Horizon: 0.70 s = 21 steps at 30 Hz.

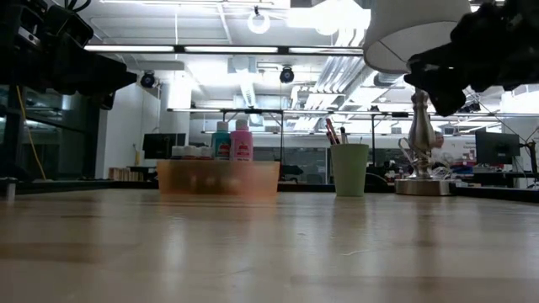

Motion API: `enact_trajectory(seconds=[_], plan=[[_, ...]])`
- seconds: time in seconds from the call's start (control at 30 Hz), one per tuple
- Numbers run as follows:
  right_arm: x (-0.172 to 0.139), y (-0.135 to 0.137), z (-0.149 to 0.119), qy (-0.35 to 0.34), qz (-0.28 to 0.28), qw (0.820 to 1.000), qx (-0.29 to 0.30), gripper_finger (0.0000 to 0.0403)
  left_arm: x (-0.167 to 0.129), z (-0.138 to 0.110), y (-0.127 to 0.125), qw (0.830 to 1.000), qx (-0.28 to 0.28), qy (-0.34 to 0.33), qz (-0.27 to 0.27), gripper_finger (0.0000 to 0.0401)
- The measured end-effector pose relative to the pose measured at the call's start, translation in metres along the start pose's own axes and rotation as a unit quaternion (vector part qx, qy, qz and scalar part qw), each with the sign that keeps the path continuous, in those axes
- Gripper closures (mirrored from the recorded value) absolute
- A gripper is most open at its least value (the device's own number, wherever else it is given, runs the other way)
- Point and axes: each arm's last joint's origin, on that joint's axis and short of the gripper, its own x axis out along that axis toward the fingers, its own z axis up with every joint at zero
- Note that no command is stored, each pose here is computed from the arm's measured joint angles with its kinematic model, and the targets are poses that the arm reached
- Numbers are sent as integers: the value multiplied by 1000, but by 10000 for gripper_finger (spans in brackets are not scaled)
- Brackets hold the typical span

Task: Pick & Place Paint Supplies
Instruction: Return to Home Position

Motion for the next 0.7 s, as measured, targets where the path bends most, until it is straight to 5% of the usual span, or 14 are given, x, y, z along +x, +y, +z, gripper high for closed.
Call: enact_trajectory(seconds=[0.43,0.7], plan=[[-5,-2,-7,-2,-4,1000,24,198,0,0,0,1000,0,0,0,275],[-13,1,1,-37,32,999,-16,198,0,0,0,1000,0,0,0,275]])
